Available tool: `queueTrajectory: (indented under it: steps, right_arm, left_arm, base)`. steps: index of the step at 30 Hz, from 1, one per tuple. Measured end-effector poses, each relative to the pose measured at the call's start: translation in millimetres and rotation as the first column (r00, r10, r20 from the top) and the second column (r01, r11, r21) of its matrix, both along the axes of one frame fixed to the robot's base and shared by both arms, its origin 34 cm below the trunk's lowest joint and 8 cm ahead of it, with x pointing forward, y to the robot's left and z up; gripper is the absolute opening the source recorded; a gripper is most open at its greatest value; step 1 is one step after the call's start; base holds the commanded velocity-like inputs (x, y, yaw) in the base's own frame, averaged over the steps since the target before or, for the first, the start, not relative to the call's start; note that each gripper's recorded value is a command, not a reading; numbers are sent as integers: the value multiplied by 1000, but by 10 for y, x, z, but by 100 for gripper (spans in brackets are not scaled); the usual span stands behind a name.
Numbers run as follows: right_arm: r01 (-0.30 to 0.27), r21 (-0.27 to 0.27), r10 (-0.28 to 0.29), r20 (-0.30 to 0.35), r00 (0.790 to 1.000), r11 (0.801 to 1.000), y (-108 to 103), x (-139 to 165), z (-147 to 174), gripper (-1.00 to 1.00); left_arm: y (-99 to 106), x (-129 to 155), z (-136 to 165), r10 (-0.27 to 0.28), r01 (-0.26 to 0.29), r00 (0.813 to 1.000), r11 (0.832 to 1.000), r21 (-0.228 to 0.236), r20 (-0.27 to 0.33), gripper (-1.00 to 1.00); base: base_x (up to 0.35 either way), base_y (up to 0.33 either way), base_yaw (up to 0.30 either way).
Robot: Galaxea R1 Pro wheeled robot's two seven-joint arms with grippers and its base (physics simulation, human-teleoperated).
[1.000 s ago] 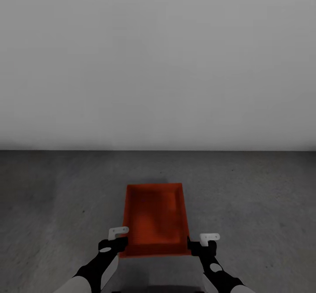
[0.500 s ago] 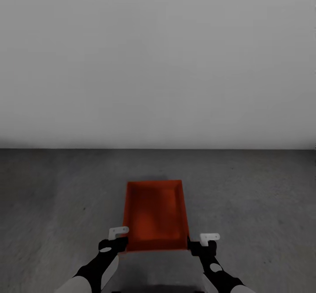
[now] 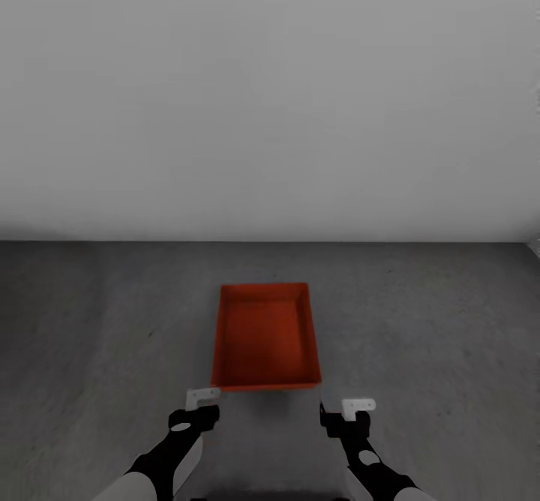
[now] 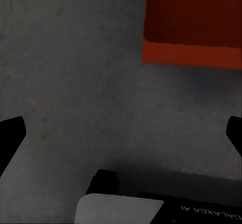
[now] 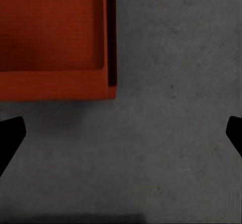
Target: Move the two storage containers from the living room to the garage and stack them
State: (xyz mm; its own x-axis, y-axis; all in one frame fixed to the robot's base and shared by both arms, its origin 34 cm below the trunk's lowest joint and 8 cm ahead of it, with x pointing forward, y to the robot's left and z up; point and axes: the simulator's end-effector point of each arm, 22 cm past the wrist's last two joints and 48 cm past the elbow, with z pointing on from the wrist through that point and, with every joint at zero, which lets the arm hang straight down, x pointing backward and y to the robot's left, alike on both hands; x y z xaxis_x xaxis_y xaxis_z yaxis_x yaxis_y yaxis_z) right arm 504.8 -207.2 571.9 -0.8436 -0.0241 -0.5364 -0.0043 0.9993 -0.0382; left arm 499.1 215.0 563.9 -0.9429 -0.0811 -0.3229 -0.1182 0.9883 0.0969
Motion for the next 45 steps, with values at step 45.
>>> queueTrajectory:
  steps: [45]
  right_arm:
    - [-1, 1, 1, 0, 1000, 1000, 10, -1, 0, 100]
  left_arm:
    - [-2, -9, -3, -2, 2, 1000, 1000, 0, -3, 100]
  base:
    - [-347, 0, 0]
